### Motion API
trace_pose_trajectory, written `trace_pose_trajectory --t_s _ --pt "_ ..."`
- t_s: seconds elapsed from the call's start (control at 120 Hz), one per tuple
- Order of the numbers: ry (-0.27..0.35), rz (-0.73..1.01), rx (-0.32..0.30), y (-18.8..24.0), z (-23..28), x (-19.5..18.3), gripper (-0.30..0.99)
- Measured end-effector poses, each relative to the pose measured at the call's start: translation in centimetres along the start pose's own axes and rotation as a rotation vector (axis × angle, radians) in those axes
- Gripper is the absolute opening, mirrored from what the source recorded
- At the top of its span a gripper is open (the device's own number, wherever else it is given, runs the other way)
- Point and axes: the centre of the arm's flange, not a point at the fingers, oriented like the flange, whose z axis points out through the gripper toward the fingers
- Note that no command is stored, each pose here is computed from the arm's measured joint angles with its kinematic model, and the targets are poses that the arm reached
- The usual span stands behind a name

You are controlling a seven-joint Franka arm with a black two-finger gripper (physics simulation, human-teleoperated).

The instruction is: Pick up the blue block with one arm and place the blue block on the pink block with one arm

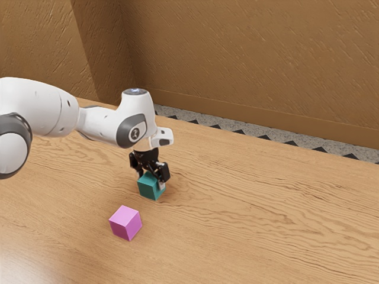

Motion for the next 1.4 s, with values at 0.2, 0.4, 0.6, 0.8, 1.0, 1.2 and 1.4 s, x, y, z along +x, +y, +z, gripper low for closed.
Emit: trace_pose_trajectory --t_s 0.2,0.4,0.6,0.8,1.0,1.2,1.4 --pt "0.000 0.002 -0.001 0.0 0.1 0.0 0.49" --pt "0.003 0.003 0.001 0.1 -0.1 0.0 0.43" --pt "0.020 0.005 0.005 0.4 -1.2 0.0 0.37" --pt "0.072 0.005 0.025 1.2 -7.5 -4.0 0.35" --pt "0.086 0.008 0.040 2.5 -10.7 -9.9 0.34" --pt "0.056 0.011 0.037 3.6 -9.8 -13.3 0.34" --pt "0.038 0.019 0.033 4.6 -8.8 -14.7 0.34"
